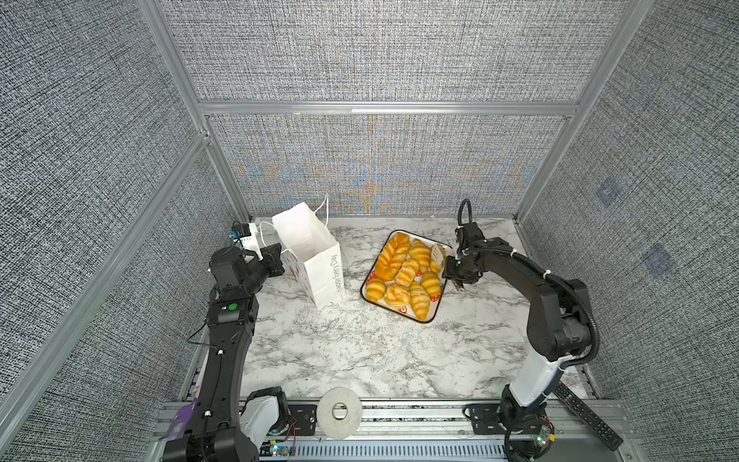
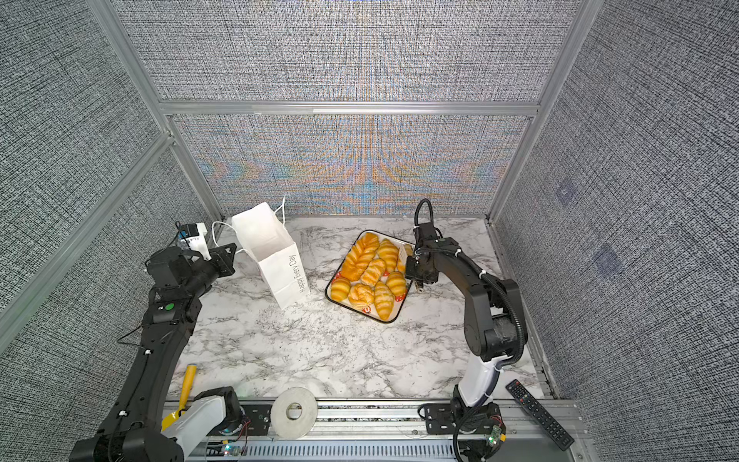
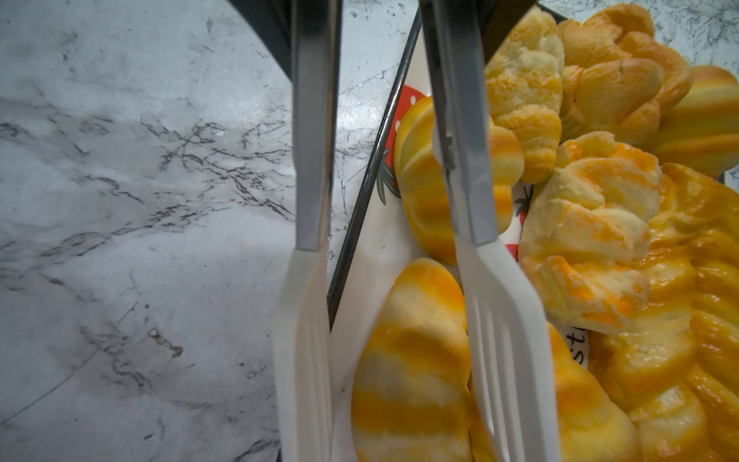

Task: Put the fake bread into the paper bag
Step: 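Lower the tongs onto a striped bread roll on the tray, then lift the roll in the tongs and carry it toward the paper bag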

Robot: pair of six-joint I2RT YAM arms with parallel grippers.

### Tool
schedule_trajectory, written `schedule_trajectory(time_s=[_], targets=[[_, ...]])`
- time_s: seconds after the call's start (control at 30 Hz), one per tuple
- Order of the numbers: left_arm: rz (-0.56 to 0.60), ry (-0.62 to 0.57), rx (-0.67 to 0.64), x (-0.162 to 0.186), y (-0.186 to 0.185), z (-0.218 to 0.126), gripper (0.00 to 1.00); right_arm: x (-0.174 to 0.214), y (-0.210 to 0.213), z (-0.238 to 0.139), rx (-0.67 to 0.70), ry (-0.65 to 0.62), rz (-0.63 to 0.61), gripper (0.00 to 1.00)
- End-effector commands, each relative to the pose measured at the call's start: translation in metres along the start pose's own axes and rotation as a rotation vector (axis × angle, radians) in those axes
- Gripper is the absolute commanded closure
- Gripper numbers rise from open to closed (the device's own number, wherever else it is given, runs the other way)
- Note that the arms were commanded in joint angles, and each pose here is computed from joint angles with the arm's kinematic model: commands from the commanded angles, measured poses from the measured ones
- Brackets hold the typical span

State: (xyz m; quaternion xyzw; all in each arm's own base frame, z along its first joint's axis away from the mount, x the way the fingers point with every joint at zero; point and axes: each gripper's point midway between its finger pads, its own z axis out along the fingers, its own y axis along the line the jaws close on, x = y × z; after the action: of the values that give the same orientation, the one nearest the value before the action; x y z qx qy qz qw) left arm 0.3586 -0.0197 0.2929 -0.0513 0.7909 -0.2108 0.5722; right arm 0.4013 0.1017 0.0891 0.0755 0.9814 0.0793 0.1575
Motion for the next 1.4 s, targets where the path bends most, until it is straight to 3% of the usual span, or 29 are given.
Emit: schedule_trajectory(time_s=[0.0,0.23,0.47,0.77,1.03,1.37], targets=[[0.012,-0.003,-0.004,-0.001,0.001,0.000,1.00,-0.007,0.004,0.000,-0.014,-0.019,0.009,0.52],[0.013,-0.003,-0.009,-0.001,0.002,0.000,1.00,-0.007,0.004,0.004,-0.013,-0.014,0.009,0.55],[0.013,-0.005,-0.008,-0.001,0.001,0.000,1.00,-0.008,0.002,0.001,-0.011,-0.025,0.012,0.69],[0.013,-0.003,-0.009,0.000,0.002,0.000,1.00,-0.008,-0.003,-0.017,-0.002,-0.055,0.016,0.74],[0.009,0.001,-0.007,0.001,0.002,0.001,1.00,-0.016,0.007,-0.065,-0.060,-0.156,0.001,0.76],[0.005,0.004,-0.004,0.001,0.002,0.002,1.00,-0.030,0.052,-0.153,-0.315,-0.355,-0.069,0.76]])
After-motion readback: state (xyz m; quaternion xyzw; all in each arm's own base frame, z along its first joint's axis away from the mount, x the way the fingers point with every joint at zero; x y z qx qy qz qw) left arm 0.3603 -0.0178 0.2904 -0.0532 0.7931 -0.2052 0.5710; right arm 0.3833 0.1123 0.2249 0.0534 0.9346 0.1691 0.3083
